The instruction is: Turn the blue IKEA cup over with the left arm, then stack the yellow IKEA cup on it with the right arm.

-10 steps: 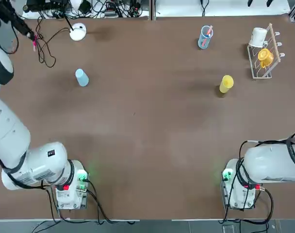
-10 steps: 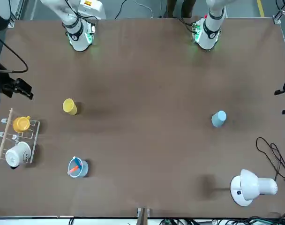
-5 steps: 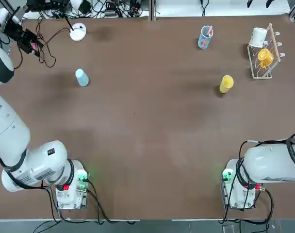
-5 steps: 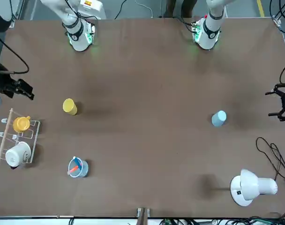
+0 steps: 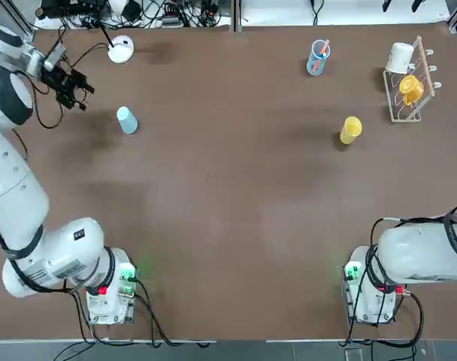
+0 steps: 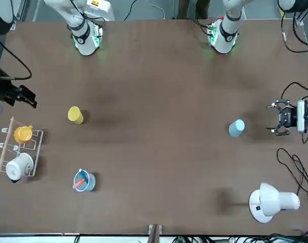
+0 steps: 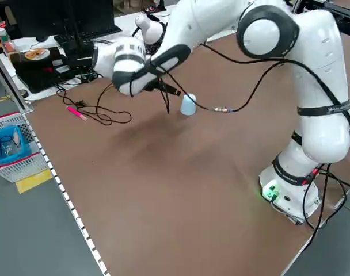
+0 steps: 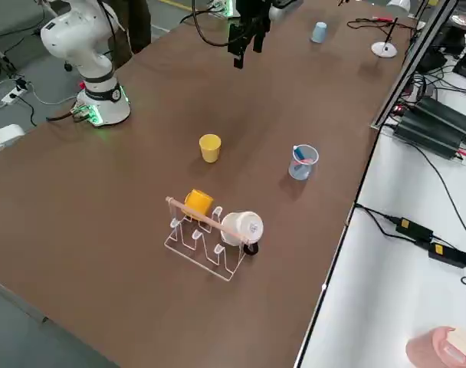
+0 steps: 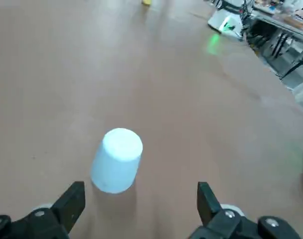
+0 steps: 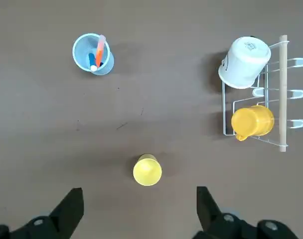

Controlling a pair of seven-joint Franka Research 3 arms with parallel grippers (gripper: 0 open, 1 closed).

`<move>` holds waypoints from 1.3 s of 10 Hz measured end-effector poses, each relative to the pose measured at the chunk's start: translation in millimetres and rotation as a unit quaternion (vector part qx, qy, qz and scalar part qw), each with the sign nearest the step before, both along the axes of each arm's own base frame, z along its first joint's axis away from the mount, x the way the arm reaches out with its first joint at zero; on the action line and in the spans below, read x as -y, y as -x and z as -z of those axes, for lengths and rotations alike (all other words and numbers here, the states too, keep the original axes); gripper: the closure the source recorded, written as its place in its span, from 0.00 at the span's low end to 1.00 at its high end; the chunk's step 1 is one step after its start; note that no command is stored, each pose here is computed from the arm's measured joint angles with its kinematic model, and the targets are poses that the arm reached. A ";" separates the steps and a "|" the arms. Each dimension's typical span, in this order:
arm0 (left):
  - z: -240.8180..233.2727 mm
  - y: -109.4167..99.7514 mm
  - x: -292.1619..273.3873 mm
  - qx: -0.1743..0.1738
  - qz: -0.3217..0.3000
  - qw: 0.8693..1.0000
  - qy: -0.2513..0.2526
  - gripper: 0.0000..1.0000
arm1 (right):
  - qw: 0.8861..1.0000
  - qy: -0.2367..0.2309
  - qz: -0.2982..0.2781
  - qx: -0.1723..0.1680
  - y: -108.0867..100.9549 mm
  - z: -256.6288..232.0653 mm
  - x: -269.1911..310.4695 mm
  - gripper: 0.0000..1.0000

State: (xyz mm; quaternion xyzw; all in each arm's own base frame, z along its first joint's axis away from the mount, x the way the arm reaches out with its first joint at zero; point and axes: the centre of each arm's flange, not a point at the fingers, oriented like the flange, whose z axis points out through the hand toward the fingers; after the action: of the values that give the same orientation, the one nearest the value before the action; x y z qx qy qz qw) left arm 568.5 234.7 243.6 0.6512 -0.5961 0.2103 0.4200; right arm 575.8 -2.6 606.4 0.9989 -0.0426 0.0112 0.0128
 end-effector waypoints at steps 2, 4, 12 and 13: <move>30.9 0.6 7.6 0.017 0.006 0.999 0.037 0.01 | 1.000 0.000 -0.001 0.000 0.0 0.1 -0.6 0.00; 67.1 5.3 14.6 0.015 0.008 0.998 0.062 0.01 | 1.000 0.000 -0.001 0.000 0.0 0.3 -1.3 0.00; 131.7 3.0 51.9 0.102 0.042 0.985 0.136 0.01 | 1.000 0.000 -0.003 -0.001 0.1 1.0 -3.1 0.00; 135.1 -0.1 57.4 0.109 0.041 0.984 0.138 0.01 | 1.000 0.000 -0.003 -0.003 0.3 2.7 -3.9 0.00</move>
State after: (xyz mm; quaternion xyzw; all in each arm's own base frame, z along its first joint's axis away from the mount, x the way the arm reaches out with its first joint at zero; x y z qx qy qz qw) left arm 568.6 177.3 108.5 0.5353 -0.6296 0.3432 0.4464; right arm 575.5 1.3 603.8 0.9991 -0.0392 0.0082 0.0128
